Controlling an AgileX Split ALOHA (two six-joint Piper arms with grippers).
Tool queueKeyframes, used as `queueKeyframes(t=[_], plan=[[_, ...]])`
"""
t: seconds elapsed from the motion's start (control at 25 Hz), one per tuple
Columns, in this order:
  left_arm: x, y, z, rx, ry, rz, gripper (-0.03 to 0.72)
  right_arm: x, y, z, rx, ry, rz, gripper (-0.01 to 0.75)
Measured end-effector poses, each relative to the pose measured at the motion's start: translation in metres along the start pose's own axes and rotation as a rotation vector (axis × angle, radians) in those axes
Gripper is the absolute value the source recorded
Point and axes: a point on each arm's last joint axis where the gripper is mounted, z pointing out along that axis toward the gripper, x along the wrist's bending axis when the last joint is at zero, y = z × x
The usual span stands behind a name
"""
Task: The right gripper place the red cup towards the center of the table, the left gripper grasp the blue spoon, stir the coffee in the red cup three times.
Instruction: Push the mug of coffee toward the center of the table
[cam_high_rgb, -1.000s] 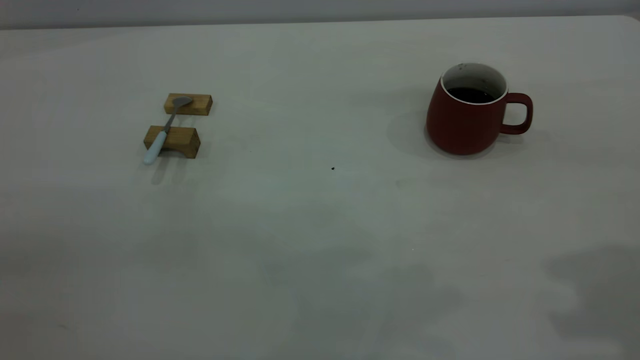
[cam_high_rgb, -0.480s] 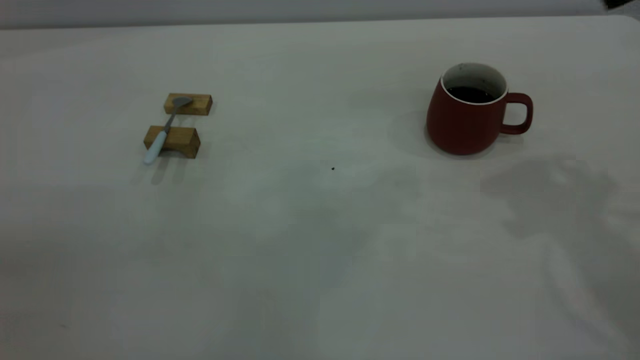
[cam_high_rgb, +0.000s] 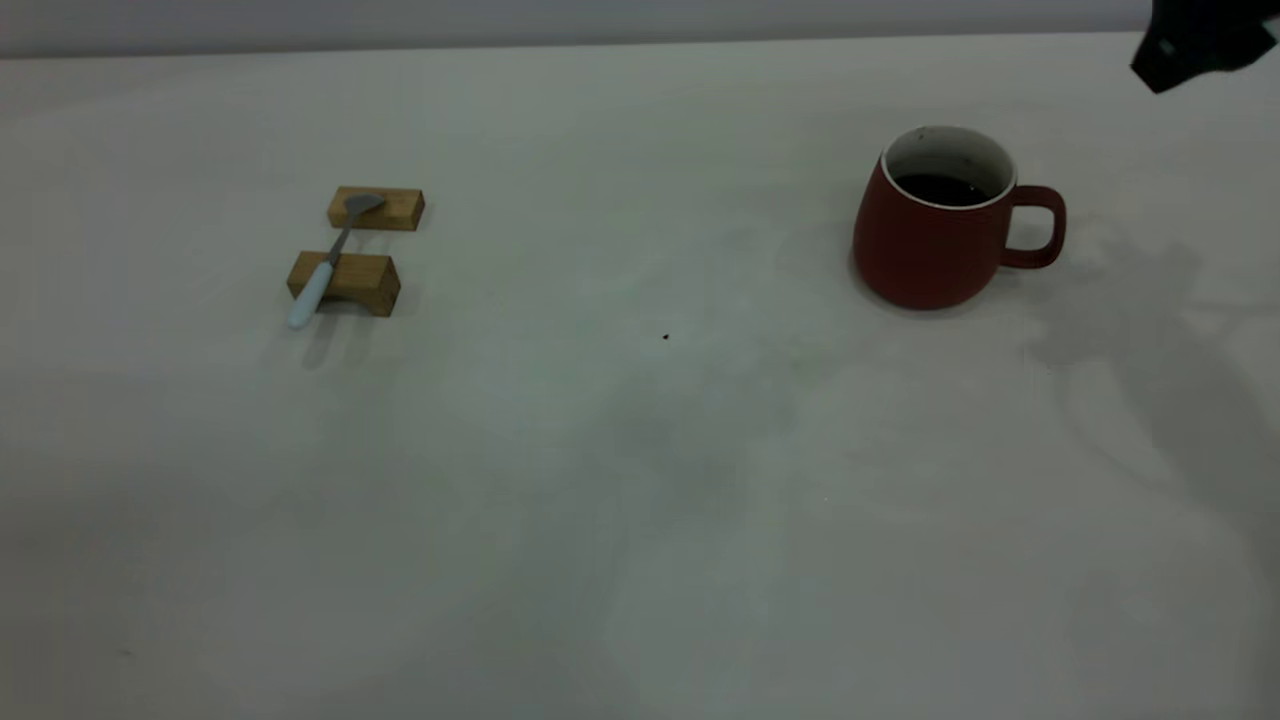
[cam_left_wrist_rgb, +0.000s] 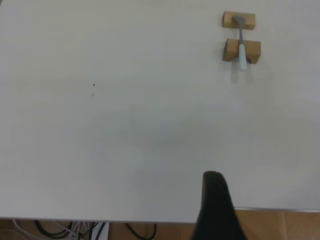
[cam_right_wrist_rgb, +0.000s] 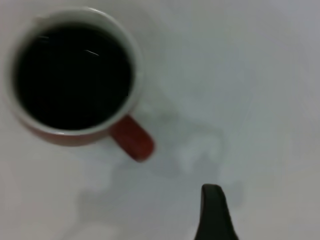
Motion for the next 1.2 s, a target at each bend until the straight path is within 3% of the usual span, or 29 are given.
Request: queueKeyframes(t=[0.2, 0.32, 0.56, 0.72, 1.0, 1.2], plan=[[0.0, 0.0, 0.0, 0.0, 0.0, 0.0, 0.585, -0.008, -0.004, 0.01, 0.019, 0.01, 0.065, 0.551], [0.0, 0.0, 0.0, 0.0, 0.0, 0.0, 0.585, -0.003, -0.004, 0.01, 0.049, 0.045, -0.014, 0.551], [0.0, 0.0, 0.0, 0.001, 0.0, 0.0, 0.585, 0.017, 0.005, 0.012, 0.032, 0.106, -0.509, 0.551], [0.0, 0.0, 0.0, 0.001, 0.0, 0.0, 0.585, 0.021, -0.005, 0.029, 0.034, 0.157, -0.736, 0.551], [0.0, 0.0, 0.0, 0.001, 0.0, 0.0, 0.585, 0.016, -0.026, 0.044, -0.019, 0.276, -0.725, 0.551], [0.0, 0.0, 0.0, 0.001, 0.0, 0.0, 0.585, 0.006, -0.026, 0.061, -0.102, 0.338, -0.551, 0.551]])
